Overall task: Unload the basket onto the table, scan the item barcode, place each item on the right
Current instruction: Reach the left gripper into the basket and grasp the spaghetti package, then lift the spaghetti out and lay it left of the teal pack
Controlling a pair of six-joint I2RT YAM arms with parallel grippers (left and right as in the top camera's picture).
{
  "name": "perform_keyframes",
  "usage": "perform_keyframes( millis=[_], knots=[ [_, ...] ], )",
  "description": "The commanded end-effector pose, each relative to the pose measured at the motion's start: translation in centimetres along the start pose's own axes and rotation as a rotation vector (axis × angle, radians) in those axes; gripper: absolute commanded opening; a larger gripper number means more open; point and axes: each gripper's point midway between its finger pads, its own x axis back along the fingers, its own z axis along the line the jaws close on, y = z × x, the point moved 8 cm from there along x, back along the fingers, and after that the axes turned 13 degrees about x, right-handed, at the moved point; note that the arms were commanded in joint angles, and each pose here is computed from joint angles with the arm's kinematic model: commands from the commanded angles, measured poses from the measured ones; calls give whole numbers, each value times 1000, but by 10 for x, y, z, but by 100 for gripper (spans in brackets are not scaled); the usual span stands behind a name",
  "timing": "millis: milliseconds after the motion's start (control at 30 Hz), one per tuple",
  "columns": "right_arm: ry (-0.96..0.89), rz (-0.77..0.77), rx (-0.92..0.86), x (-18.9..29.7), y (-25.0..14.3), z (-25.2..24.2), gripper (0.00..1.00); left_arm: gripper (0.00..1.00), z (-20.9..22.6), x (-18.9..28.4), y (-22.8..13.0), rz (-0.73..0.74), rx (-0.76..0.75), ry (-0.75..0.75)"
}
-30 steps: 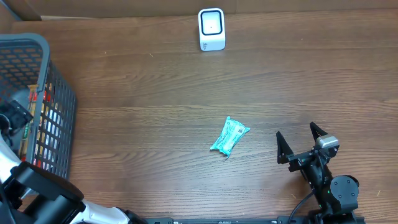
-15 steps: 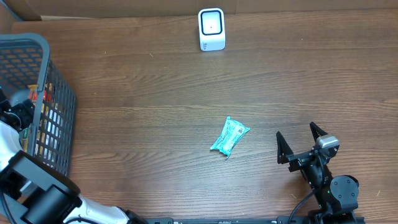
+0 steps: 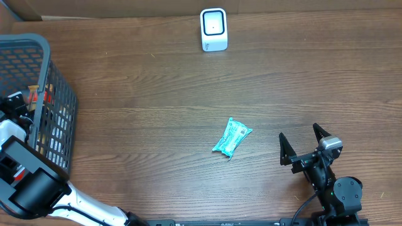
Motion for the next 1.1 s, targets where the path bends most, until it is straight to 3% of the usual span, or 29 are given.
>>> perform_keyframes(
  millis=[0,167,267,567,800,1067],
  knots=[
    [-1,-2,-2,0,-2,1,100,79,0,-31,-28,111,-30,8],
    [-1,-2,-2,0,-2,1,100,23,0,-31,-26,107,-30,10],
    [-1,-2,-2,0,-2,1,100,6,0,-26,-22,107,-26,9],
    [-1,-2,-2,0,-2,1,100,4,-6,42,26,-6,30,23],
    [-1,-2,-2,0,-2,1,100,4,-24,152,69,-256,84,25],
    [-1,-2,-2,0,-2,1,100,4,-59,304,81,-656,156,51]
  ],
)
